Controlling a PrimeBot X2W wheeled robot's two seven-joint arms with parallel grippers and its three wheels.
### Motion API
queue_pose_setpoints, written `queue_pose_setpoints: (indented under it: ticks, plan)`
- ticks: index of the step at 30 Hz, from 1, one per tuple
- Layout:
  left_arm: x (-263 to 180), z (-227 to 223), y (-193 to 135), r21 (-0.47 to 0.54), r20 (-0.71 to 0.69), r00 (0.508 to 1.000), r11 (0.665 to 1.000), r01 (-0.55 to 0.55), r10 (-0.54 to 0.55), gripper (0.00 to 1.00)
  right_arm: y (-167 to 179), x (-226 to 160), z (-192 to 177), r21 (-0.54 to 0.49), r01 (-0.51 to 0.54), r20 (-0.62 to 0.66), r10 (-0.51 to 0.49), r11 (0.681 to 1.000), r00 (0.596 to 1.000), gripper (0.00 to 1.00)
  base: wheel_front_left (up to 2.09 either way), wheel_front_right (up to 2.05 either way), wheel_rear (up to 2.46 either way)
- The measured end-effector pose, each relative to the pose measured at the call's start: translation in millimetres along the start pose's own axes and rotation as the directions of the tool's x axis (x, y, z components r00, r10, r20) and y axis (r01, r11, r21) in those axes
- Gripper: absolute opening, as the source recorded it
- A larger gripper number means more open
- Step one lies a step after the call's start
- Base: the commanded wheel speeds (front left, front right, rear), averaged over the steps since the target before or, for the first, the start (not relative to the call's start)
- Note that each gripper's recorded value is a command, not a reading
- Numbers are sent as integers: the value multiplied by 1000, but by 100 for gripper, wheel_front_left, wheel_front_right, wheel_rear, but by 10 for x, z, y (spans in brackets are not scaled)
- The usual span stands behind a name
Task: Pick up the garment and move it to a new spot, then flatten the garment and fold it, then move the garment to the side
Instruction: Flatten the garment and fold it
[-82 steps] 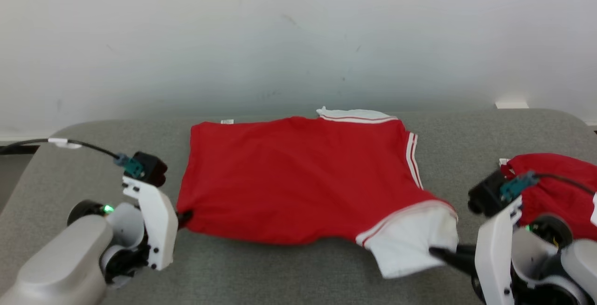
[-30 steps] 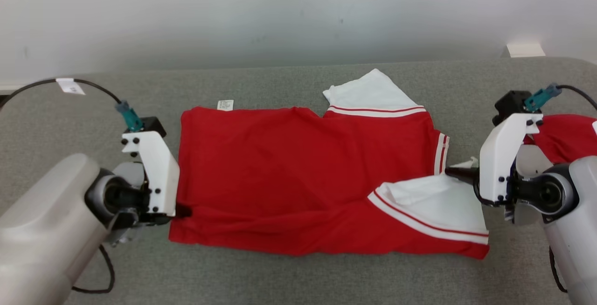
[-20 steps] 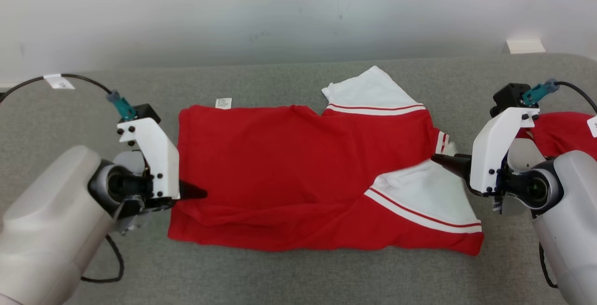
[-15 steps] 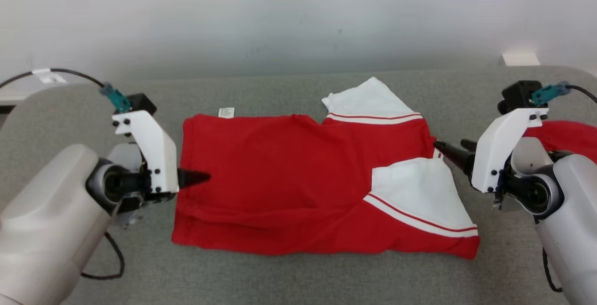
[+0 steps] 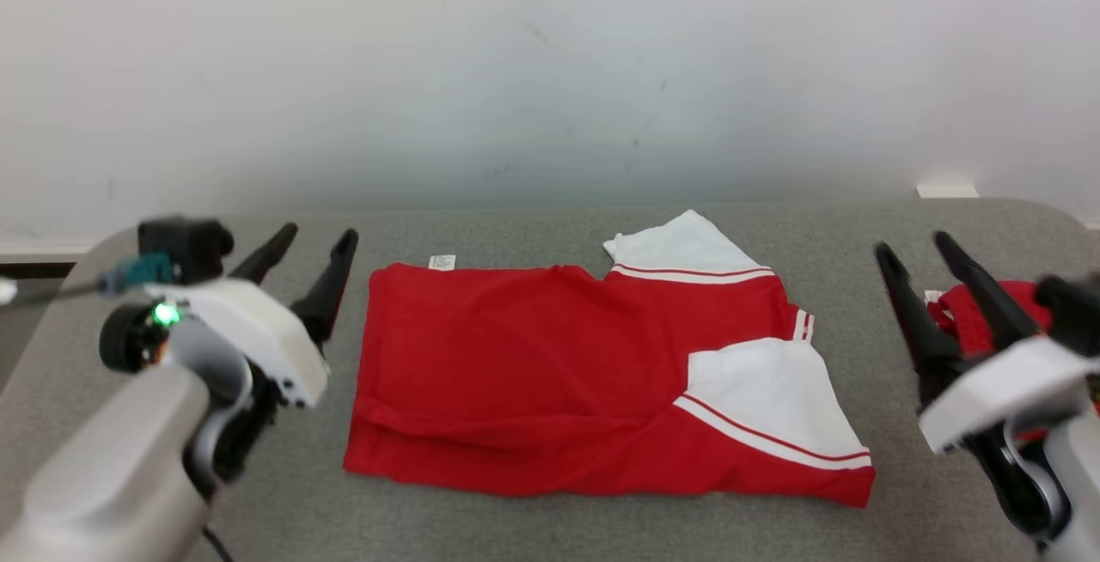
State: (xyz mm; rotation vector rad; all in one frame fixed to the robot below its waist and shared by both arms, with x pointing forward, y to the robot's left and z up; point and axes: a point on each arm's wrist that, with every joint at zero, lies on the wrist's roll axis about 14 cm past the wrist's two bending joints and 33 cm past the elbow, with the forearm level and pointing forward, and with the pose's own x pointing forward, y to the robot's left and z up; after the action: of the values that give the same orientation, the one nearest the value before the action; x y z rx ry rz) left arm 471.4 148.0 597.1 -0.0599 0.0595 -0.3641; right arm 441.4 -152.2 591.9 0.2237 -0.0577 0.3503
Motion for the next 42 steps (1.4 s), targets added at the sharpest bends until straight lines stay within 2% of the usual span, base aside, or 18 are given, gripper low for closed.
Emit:
queue_pose_setpoints:
  ticks: [2, 4, 5, 7, 11, 18, 22, 26, 31, 38, 39, 40, 41, 42]
  plan:
    - [-116, -8, 1, 31, 80, 996, 999, -38, 35, 100, -103, -138, 16, -62, 27, 62, -23, 998, 998, 100, 0, 0, 0]
    - [-257, -109, 15, 79, 123, 990, 993, -85, 75, 100, -201, -270, 6, -47, 70, 116, -64, 996, 991, 100, 0, 0, 0]
    - [-318, -164, 6, 70, 134, 987, 992, -103, 93, 100, -233, -331, -44, -68, 84, 116, -76, 994, 990, 100, 0, 0, 0]
    - [-420, -307, -51, 54, 135, 984, 991, -126, 118, 100, -316, -455, -130, -36, 133, 128, -127, 990, 984, 100, 0, 0, 0]
    - [-615, -672, -197, -3, 79, 986, 989, -146, 146, 100, -420, -736, -571, 43, 225, 47, -227, 974, 973, 100, 0, 0, 0]
    - [-806, -1317, -237, -45, -78, 982, 984, -173, 170, 100, -402, -899, -1218, 125, 286, -169, -264, 950, 950, 100, 0, 0, 0]
    - [-806, -1562, -208, -43, -151, 976, 985, -167, 159, 100, -320, -865, -1531, 146, 289, -316, -232, 946, 920, 100, 0, 0, 0]
    - [-729, -1671, -165, -23, -203, 966, 986, -167, 159, 100, -237, -805, -1704, 160, 277, -400, -194, 947, 896, 100, 0, 0, 0]
    - [-624, -1773, -85, -20, -254, 951, 982, -187, 176, 100, -215, -730, -1802, 180, 287, -445, -183, 941, 877, 100, 0, 0, 0]
    - [-461, -1915, -21, -21, -329, 929, 983, -184, 167, 100, -115, -660, -1957, 175, 265, -502, -145, 948, 852, 100, 0, 0, 0]
    - [-438, -1929, -18, -21, -337, 927, 983, -180, 163, 93, -106, -647, -1966, 177, 262, -506, -141, 949, 851, 96, 0, 0, 0]
    - [-416, -1938, -25, -22, -342, 927, 984, -175, 157, 48, -99, -636, -1969, 177, 259, -506, -138, 949, 851, 63, 0, 0, 0]
    - [-399, -1950, -30, -23, -349, 925, 985, -168, 150, 3, -83, -626, -1970, 179, 254, -505, -133, 950, 853, 38, 0, 0, 0]
    - [-381, -1959, -41, -24, -355, 924, 987, -161, 143, 0, -73, -620, -1974, 183, 253, -506, -130, 950, 853, 22, 0, 0, 0]
